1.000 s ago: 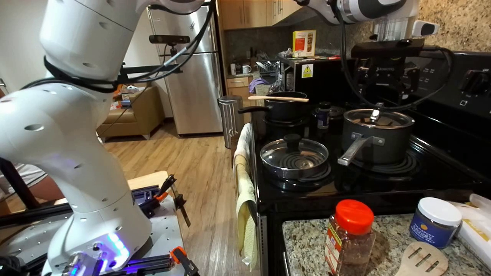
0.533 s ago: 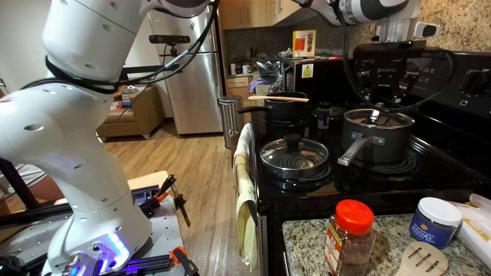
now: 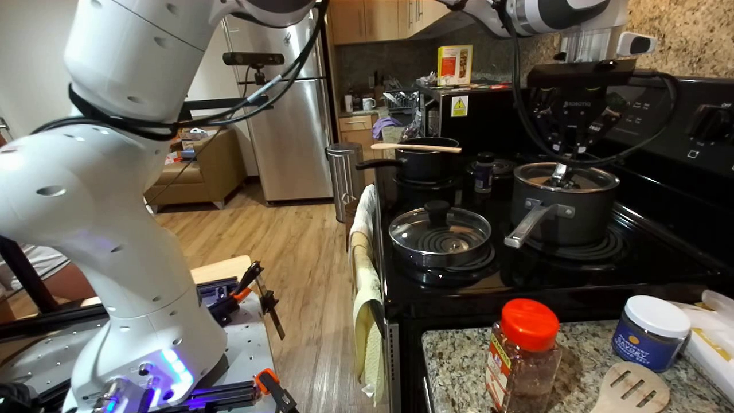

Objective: Take the lid off the pot on the top plate on the stove

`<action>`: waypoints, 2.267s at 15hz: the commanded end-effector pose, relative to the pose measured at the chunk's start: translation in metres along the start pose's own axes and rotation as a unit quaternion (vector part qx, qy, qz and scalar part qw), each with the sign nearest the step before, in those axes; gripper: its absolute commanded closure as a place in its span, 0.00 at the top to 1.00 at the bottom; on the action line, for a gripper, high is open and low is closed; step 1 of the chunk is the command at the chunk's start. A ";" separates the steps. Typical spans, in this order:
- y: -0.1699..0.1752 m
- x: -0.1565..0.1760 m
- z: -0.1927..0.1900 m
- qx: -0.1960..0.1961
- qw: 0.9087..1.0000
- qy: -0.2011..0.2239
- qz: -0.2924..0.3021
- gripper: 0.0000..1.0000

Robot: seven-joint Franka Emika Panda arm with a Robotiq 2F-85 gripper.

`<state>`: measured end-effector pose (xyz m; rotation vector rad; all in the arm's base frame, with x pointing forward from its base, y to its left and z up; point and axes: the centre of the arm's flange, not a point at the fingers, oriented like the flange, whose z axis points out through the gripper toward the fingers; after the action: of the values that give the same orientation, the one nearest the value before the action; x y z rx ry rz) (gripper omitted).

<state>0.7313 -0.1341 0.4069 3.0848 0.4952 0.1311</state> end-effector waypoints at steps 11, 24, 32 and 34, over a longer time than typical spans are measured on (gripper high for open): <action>-0.106 -0.053 -0.078 -0.018 0.991 -0.032 -0.131 0.05; -0.203 -0.066 -0.042 -0.033 0.970 -0.016 -0.239 0.20; -0.202 -0.029 -0.026 -0.021 0.955 -0.006 -0.296 0.05; -0.209 -0.008 -0.015 -0.018 0.942 -0.002 -0.335 0.05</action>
<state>0.6217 0.0475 0.4192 2.7480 1.3136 0.0750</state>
